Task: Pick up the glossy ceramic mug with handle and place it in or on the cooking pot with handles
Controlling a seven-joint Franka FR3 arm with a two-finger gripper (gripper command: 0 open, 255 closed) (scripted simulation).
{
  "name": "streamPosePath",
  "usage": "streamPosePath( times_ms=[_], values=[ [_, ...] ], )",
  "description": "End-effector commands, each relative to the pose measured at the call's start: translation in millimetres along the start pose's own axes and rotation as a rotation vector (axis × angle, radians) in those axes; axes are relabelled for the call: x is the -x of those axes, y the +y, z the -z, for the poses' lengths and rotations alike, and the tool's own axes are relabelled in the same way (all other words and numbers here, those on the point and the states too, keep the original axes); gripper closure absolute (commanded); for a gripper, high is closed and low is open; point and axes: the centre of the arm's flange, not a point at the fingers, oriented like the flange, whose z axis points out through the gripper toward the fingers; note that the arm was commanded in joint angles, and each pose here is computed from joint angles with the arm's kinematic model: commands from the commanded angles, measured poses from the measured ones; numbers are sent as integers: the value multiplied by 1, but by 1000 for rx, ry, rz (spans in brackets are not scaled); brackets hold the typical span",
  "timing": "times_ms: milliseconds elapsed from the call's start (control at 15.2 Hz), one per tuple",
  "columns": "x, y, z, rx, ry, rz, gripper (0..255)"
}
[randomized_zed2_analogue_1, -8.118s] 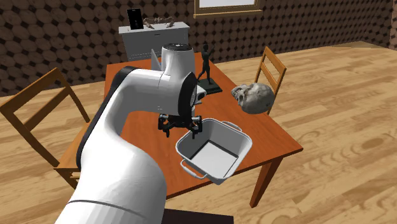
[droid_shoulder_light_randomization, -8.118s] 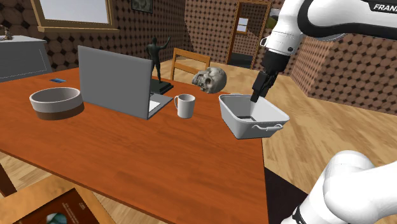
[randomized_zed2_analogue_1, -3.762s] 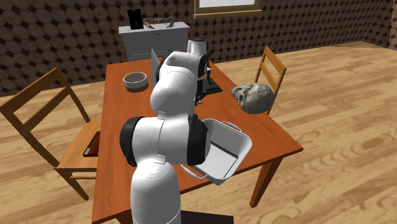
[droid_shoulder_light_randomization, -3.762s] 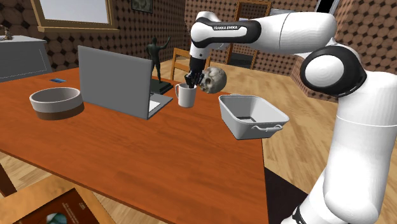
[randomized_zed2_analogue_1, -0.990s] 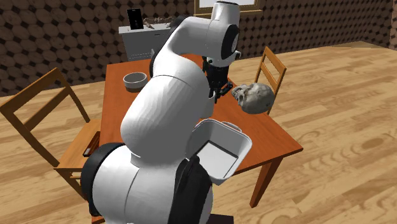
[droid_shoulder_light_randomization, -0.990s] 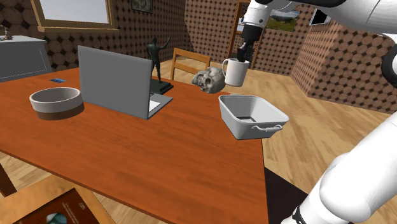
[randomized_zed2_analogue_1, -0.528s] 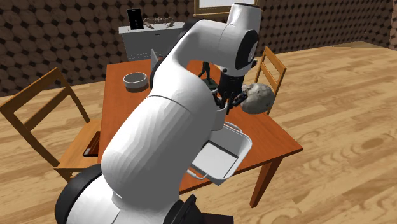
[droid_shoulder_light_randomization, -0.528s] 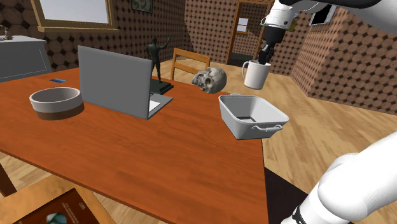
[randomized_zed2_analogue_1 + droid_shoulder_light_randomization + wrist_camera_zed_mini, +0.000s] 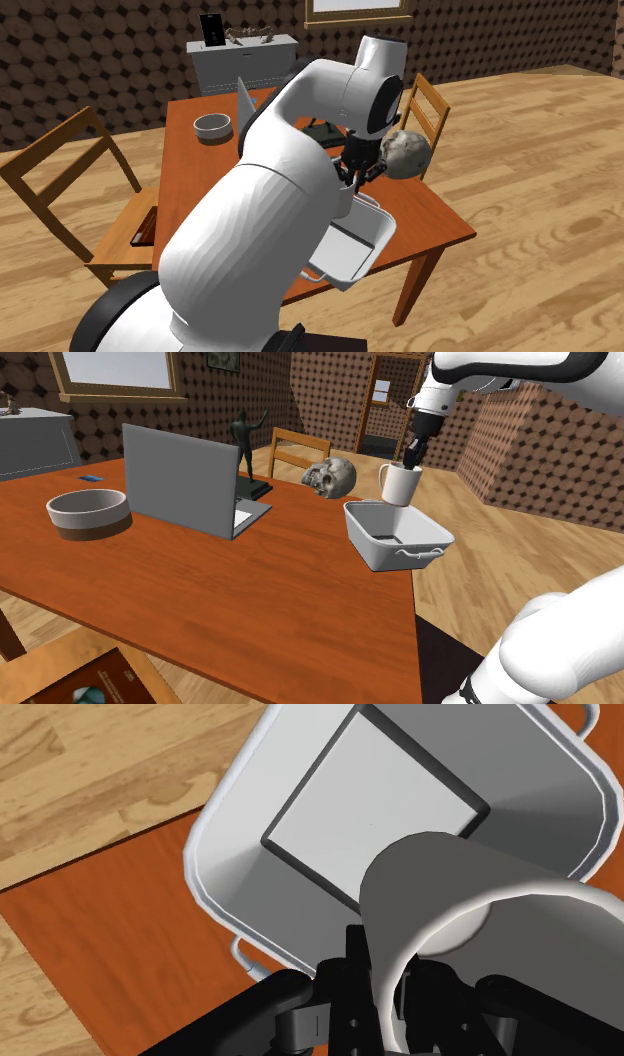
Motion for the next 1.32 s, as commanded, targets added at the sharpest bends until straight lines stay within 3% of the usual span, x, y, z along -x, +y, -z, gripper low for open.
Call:
streamPosePath(
  times_ms=[0,528,990,1056,1254],
  values=[
    [1,1,-10,0,1,0,255],
    [3,3,-51,0,1,0,255],
    [3,3,-51,0,1,0,255],
    [3,3,-51,0,1,0,0],
    [3,3,-51,0,1,0,0]
  ],
)
